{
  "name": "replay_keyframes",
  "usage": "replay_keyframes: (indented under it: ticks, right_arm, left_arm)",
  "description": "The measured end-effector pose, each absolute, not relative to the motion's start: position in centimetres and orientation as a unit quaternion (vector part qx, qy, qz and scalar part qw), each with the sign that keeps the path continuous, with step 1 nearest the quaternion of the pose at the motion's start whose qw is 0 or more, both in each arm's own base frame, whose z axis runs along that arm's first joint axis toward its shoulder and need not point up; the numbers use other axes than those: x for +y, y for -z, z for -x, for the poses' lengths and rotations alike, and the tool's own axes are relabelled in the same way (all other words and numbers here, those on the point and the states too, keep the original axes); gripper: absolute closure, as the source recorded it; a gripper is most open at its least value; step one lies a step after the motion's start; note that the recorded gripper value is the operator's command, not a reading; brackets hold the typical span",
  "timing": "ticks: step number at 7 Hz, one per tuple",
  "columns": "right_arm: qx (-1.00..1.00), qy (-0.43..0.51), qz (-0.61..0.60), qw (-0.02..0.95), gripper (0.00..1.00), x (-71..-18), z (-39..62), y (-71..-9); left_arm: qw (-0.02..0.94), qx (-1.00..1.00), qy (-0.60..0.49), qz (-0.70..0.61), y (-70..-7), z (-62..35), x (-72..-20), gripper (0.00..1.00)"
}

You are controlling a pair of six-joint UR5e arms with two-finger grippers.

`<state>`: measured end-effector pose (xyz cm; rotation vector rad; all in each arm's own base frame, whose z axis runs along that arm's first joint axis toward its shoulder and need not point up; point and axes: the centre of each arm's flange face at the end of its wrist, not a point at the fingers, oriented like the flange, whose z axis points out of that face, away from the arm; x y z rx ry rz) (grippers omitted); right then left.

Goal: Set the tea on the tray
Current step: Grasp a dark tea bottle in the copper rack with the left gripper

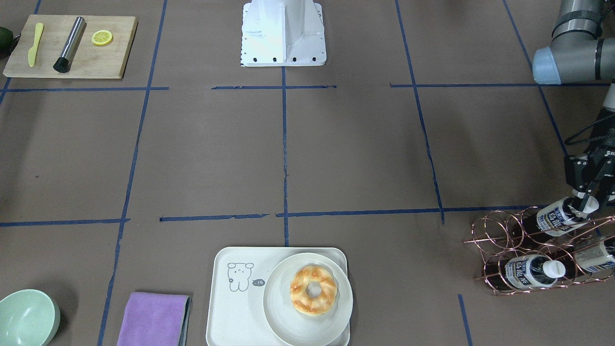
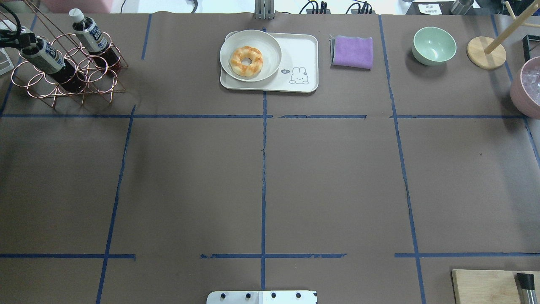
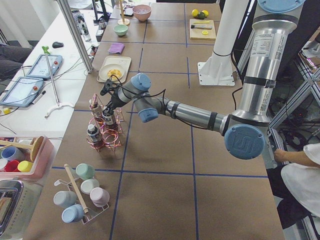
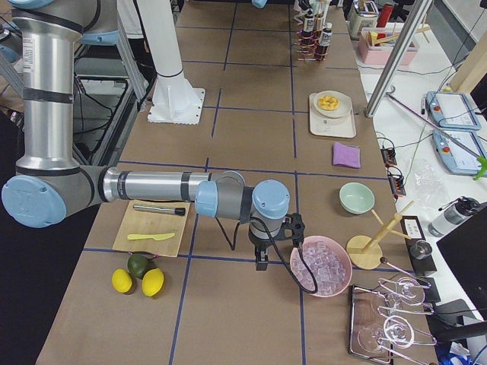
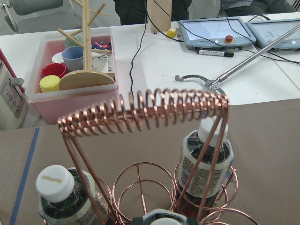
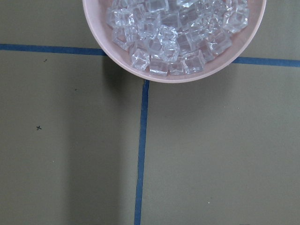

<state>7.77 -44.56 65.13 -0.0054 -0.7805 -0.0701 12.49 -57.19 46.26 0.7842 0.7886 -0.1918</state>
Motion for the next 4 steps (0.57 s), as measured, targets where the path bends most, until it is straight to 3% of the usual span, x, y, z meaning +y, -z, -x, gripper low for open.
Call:
replay_keyframes:
  ticks: [4]
  right_arm:
    - [-0.38,0.035,0.002,0.924,0.0,-44.6,-7.7,-65.1]
  left_arm:
    - [0.838,0.398,0.093,-0.361,-45.4,-9.0,-57.5,1.0]
